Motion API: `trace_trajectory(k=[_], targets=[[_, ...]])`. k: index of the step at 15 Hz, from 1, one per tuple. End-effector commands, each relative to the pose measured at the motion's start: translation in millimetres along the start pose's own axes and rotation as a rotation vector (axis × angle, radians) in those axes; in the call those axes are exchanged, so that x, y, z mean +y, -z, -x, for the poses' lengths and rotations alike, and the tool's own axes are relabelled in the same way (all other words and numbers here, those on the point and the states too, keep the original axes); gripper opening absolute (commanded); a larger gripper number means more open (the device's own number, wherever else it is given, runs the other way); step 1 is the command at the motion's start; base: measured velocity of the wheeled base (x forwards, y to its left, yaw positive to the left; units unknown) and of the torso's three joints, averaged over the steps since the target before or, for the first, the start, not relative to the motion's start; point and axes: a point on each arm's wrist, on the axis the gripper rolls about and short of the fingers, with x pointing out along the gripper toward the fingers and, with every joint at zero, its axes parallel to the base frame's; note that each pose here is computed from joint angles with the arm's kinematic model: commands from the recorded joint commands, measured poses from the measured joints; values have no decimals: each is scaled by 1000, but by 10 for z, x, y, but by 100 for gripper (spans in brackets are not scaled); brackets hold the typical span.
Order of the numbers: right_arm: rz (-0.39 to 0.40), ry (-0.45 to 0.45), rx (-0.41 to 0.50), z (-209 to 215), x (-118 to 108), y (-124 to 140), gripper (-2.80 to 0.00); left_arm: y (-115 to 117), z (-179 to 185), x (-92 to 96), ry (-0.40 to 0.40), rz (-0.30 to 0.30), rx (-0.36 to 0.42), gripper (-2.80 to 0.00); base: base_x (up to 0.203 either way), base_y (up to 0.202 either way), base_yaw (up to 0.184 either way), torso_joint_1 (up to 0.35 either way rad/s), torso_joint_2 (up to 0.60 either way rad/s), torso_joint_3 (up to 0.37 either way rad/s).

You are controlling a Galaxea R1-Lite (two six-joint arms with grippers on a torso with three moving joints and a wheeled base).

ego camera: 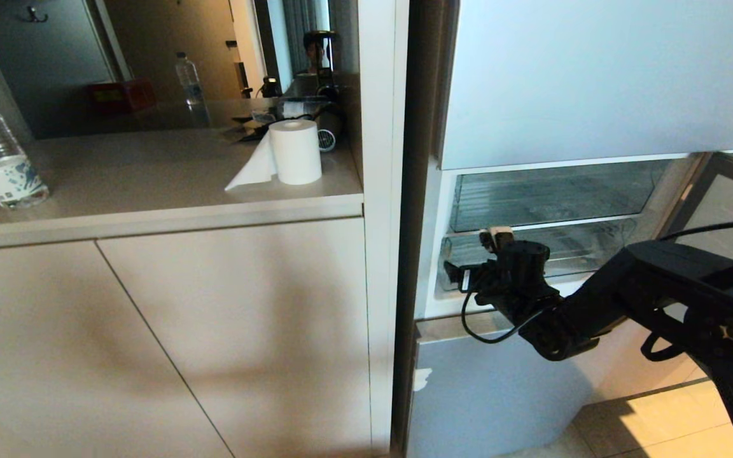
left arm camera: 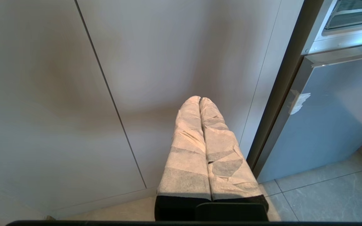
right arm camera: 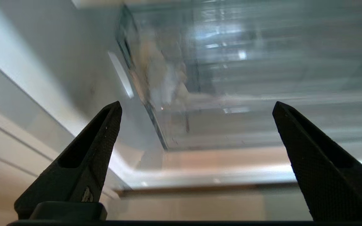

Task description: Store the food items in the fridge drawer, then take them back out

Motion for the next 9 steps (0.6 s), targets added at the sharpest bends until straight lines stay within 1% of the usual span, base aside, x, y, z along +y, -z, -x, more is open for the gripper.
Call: trace_trajectory(k=[1, 6, 8, 9], targets=[[-6, -1, -24, -73, 13, -6, 0, 0, -1, 0, 0, 0, 2, -280, 0, 0, 0, 0, 0, 0], [-20, -7, -60, -174, 45, -59, 0, 0, -1, 0, 0, 0, 2, -280, 0, 0, 0, 0, 0, 0], [-22, -15, -52, -181, 90, -50, 0, 0, -1, 0, 0, 0, 2, -280, 0, 0, 0, 0, 0, 0], [-21, -20, -51, -182, 112, -46, -280, 0, -1, 0, 0, 0, 2, -280, 0, 0, 0, 0, 0, 0]])
